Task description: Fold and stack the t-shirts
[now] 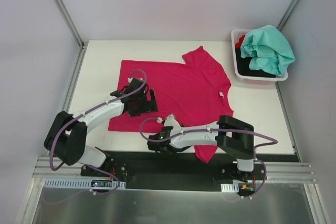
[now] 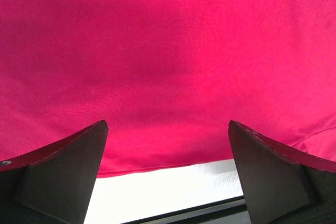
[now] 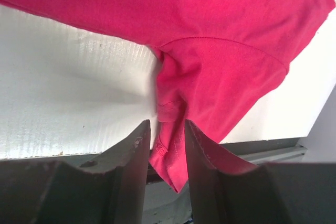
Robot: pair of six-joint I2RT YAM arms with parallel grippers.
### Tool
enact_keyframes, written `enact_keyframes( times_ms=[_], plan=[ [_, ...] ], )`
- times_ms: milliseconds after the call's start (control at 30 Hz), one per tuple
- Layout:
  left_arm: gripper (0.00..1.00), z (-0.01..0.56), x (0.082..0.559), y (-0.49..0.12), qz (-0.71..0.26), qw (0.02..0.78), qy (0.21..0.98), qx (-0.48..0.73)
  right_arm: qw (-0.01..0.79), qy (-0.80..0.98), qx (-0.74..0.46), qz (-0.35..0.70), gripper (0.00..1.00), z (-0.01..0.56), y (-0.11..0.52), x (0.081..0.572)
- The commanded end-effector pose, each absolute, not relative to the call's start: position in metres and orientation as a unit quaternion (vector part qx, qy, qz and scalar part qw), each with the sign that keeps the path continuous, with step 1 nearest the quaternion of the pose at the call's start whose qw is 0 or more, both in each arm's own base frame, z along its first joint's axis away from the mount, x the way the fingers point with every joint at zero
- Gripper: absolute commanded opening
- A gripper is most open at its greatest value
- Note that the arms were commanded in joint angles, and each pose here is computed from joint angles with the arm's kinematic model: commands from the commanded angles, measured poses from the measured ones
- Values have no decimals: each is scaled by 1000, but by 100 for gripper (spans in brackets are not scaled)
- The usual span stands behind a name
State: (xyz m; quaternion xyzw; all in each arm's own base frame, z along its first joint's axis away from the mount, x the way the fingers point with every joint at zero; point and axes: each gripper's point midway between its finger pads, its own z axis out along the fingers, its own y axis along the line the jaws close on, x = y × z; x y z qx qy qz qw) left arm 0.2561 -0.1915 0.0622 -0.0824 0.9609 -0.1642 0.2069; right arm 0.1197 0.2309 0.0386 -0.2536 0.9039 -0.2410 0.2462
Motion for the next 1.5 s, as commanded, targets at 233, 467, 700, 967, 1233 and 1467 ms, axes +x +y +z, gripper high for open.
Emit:
enact_keyframes(
  times_ms=[233, 467, 700, 967, 1233, 1467],
  plan=[
    [99, 70, 262, -196, -164, 218, 959, -77, 247, 884, -273, -287, 34, 41, 227, 120],
    [99, 70, 262, -196, -164, 218, 959, -76, 235, 885, -271, -299, 31, 29, 218, 123],
    [99, 72, 264, -197, -165, 221, 958, -74, 228, 884, -266, -309, 24, 21, 208, 126],
    [99, 74, 265, -198, -167, 223, 958, -74, 231, 885, -263, -308, 15, 26, 205, 127],
    [99, 73, 266, -198, -164, 220, 959, -74, 247, 884, -260, -300, 12, 51, 201, 131],
    [99, 70, 265, -199, -163, 215, 960, -74, 283, 897, -236, -245, 1, 113, 197, 137]
  ],
)
